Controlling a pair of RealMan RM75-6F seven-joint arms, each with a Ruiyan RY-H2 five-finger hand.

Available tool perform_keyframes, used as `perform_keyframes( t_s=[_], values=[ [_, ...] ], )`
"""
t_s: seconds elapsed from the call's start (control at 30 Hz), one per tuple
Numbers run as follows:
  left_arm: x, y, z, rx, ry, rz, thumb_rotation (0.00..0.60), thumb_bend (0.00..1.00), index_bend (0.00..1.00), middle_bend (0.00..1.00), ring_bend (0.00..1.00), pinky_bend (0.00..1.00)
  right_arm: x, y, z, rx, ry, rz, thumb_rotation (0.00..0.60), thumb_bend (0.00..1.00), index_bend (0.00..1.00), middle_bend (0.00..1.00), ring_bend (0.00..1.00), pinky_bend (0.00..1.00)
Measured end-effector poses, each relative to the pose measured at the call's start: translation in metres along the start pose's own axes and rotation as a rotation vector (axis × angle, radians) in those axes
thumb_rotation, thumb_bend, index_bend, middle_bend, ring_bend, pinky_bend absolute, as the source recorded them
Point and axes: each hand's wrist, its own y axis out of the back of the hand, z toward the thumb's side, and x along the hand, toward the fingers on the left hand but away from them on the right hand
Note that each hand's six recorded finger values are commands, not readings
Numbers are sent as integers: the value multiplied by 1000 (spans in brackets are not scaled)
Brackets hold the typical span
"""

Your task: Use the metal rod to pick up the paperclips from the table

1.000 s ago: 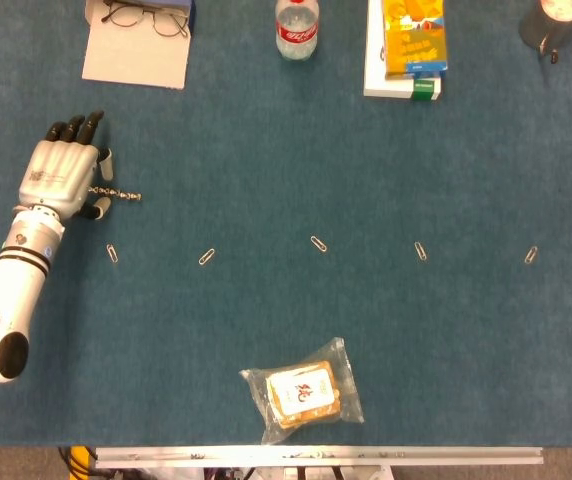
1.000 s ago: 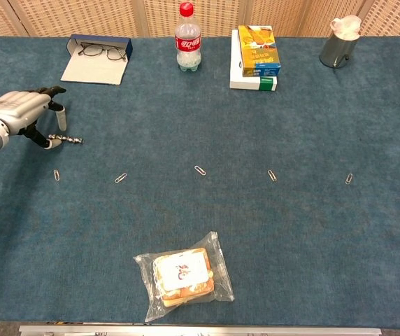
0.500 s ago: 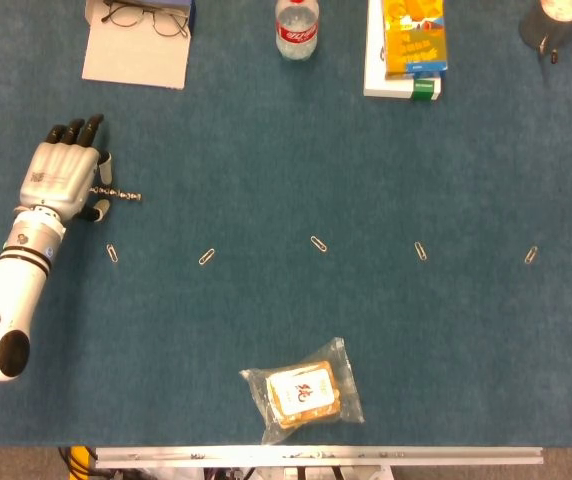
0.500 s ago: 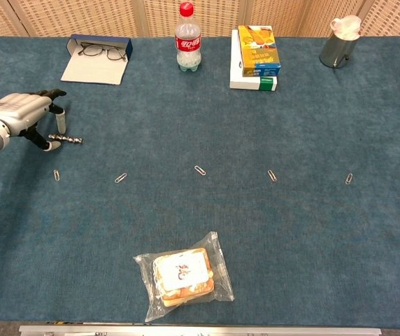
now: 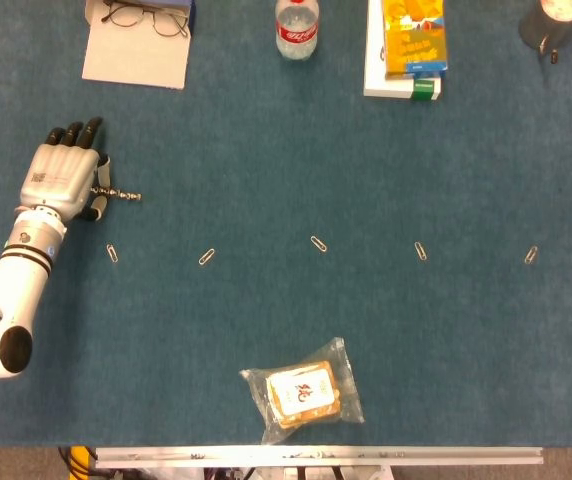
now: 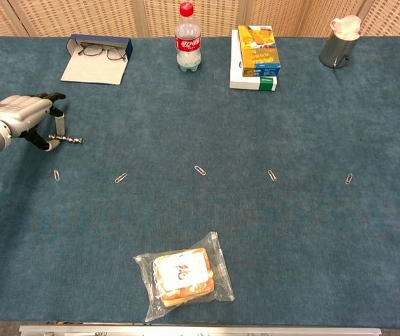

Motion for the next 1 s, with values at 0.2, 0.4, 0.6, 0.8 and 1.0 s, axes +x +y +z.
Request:
perform_keyframes(
  t_s=[0.2,0.4,0.6,0.8,1.0],
  values=[
    [1,-1,-1,0,8,-4,600,345,495,0,0,84,-1,-2,0,-1,1,5,600,572,409,351,261,228],
    [2,-1,-2,-1,14,-1,600,346,531,0,0,84,-2,-3,-1,-5,-1,9,600,572,409,351,261,228],
    [2,-1,-2,-4,16,0,600,346,555,0,0,84,-2,-4,-1,-5,-1,9,600,573,409,351,261,228],
    [-1,0,-1,-9,9,7,600,346,563,0,0,84,-1,-3,-1,-8,0,6,600,573,409,351,260,228],
    [-9,2,5,-11,-15,24,600,347,566,0,0,84,-1,-3,-1,-9,1,5,600,572,409,351,261,228]
  ],
)
